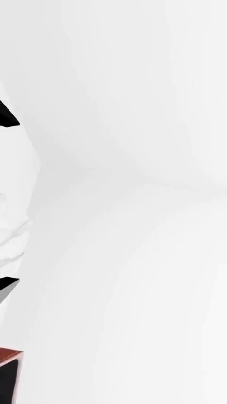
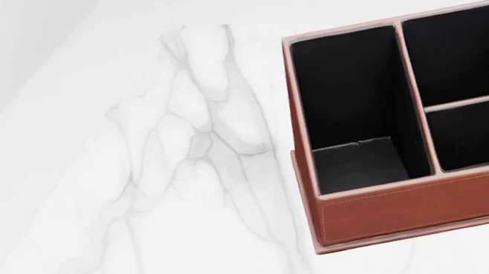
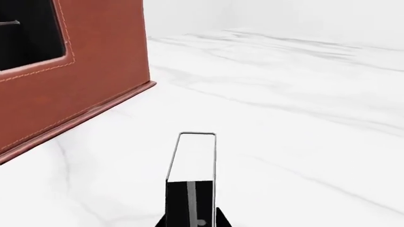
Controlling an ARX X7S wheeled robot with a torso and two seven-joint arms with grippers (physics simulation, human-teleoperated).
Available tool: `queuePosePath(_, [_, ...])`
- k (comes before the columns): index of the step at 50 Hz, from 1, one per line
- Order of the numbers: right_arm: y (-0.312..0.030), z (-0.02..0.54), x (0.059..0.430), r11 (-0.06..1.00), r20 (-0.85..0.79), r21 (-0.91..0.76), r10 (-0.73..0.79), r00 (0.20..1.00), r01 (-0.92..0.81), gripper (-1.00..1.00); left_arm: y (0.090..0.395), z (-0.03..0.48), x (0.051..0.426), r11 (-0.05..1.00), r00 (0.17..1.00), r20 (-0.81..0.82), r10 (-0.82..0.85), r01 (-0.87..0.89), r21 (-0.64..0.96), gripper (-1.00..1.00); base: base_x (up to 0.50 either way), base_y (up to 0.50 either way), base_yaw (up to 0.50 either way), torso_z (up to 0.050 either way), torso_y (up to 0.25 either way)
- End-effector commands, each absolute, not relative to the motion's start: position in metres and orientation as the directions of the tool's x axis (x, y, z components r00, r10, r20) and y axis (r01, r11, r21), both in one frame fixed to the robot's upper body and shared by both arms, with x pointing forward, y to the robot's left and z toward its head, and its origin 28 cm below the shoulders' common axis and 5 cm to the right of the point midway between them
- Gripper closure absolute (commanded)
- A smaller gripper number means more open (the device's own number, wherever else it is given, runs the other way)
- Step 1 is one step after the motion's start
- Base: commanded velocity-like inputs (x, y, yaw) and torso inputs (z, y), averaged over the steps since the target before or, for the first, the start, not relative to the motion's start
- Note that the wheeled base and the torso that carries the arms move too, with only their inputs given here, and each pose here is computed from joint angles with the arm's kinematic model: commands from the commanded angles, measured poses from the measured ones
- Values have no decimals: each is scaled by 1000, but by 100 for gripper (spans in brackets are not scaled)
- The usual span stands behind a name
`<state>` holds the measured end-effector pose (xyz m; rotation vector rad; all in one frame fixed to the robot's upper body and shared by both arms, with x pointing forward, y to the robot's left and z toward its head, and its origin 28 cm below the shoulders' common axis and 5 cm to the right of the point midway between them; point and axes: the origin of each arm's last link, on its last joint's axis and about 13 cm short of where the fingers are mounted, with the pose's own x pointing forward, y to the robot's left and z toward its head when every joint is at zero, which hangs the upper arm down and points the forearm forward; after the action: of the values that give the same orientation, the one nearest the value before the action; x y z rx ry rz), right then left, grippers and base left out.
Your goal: Pick up the book and place it in the left compartment of the caddy.
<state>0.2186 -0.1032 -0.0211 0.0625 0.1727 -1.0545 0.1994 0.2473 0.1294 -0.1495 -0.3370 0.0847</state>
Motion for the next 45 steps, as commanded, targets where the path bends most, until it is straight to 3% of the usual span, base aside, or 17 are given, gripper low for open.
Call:
queuePosePath(1, [-106,-10,214,466,-68,-8,-883,464,885,100,247,129,200,986,942,321,100,-51,-157,-100,0,0,0,0,0])
queuePosePath(10, [-106,23,203,577,86,11,-814,574,817,100,246,127,200,987,944,317,96,-50,-153,-100,0,0,0,0,1])
queuePosePath(24, [-114,68,191,699,180,7,-704,687,715,100,247,126,200,988,943,318,97,-52,-149,-100,0,0,0,0,1])
queuePosePath(33, [-115,103,189,829,273,-14,-535,799,560,100,248,127,200,987,943,318,101,-55,-151,-100,0,0,0,0,1])
queuePosePath(45, [-112,139,194,925,297,-92,-329,896,370,100,248,128,200,986,942,319,106,-59,-155,-100,0,0,0,0,1])
